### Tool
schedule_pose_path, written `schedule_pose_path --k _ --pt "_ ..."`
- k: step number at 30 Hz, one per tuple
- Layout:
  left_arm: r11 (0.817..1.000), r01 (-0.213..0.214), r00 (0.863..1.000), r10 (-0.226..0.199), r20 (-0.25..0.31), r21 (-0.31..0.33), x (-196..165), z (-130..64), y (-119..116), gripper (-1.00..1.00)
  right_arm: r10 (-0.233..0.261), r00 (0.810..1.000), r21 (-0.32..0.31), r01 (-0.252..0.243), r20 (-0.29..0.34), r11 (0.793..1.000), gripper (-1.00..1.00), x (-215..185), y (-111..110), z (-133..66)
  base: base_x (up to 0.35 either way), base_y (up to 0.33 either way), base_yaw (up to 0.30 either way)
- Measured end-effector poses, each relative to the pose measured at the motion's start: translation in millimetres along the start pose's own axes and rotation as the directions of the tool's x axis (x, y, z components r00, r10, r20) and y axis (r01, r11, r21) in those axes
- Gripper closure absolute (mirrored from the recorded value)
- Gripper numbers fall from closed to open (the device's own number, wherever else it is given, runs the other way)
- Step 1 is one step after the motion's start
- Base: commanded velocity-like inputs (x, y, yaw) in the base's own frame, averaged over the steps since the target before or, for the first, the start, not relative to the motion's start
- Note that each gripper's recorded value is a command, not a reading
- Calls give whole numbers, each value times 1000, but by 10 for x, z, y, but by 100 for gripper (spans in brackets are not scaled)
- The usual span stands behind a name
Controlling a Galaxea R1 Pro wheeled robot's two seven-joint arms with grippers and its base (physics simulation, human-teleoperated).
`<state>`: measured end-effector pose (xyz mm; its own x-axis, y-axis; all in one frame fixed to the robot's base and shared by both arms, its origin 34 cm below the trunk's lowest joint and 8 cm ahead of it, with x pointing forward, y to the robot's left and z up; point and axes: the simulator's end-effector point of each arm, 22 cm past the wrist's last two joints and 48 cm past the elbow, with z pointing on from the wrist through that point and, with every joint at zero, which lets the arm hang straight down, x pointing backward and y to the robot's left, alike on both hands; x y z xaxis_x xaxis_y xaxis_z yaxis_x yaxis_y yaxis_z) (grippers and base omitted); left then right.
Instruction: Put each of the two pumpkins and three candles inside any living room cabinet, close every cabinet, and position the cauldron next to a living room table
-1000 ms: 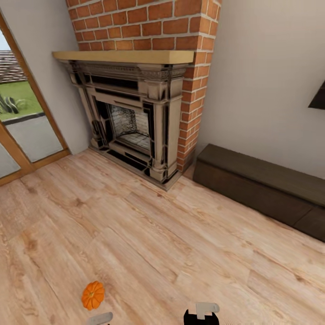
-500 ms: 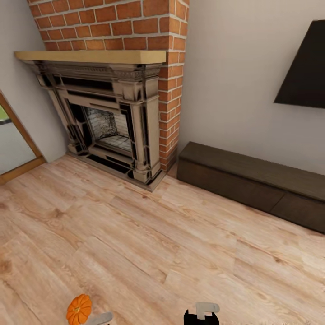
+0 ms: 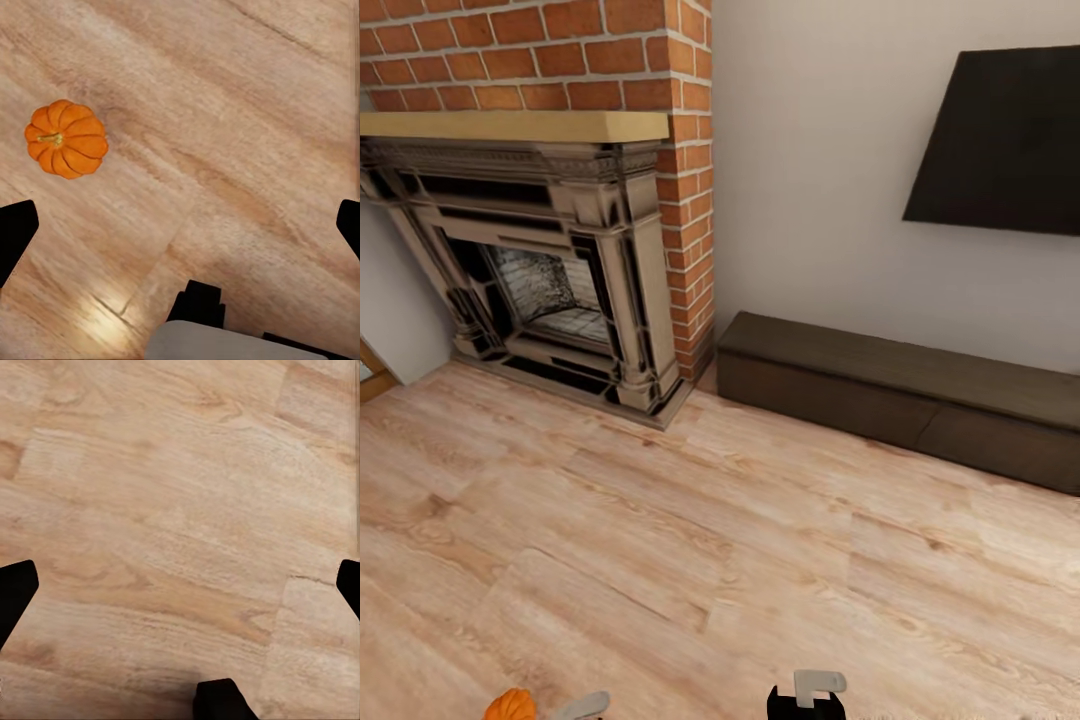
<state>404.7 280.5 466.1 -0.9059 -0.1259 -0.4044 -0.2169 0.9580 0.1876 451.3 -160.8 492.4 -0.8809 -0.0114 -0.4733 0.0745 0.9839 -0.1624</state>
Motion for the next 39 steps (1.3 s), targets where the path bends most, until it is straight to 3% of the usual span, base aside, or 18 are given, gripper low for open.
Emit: schedule_pose_path --k 18,39 --pt "1000 0 1000 0 3 1 -7 -2 -2 -100 0 1000 0 0 1 1000 -100 -1 0 -2 233 139 -282" --pt "1000 7 1000 -7 24 0 -50 -3 0 -100 0 1000 0 0 1 1000 -100 -1 0 -3 327 22 -282"
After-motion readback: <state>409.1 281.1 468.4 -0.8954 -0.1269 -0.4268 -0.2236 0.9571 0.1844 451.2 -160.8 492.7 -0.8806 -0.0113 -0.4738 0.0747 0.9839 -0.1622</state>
